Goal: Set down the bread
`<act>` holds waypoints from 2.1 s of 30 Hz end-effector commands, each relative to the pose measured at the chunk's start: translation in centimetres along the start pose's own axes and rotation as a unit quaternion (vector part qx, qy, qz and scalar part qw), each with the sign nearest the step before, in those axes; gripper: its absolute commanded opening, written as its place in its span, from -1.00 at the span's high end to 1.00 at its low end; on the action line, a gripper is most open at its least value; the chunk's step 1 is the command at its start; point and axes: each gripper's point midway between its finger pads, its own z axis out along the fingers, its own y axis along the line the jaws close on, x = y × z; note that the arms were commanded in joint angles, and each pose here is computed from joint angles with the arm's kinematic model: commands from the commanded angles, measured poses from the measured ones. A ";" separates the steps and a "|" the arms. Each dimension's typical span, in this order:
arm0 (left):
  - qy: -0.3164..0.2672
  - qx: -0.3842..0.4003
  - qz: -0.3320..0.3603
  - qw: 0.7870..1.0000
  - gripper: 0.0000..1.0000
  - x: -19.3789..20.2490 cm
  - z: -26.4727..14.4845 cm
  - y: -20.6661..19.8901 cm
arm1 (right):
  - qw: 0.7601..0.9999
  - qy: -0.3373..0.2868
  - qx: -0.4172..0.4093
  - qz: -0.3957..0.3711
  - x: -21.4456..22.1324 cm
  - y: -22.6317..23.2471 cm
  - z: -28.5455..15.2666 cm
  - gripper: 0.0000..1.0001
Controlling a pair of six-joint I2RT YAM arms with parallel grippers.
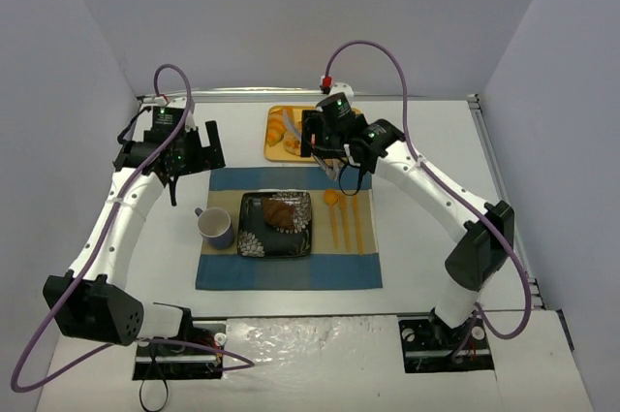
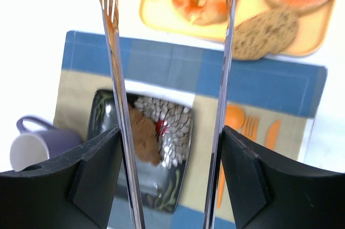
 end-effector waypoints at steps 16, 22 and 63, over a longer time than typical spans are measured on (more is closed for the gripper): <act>-0.036 0.060 -0.039 0.997 -0.94 -2.7 -0.7 -0.8 | 0.999 0.022 0.015 0.044 -5.5 -6.7 12.8 -0.28; -0.032 0.057 -0.038 0.997 -0.94 -2.4 -0.7 -0.5 | 0.994 0.035 0.068 0.082 -4.1 -11.0 13.6 -0.27; -0.028 0.073 -0.061 0.995 -0.94 -1.3 -0.9 -0.9 | 0.992 0.033 0.080 0.088 -1.5 -11.6 5.1 -0.26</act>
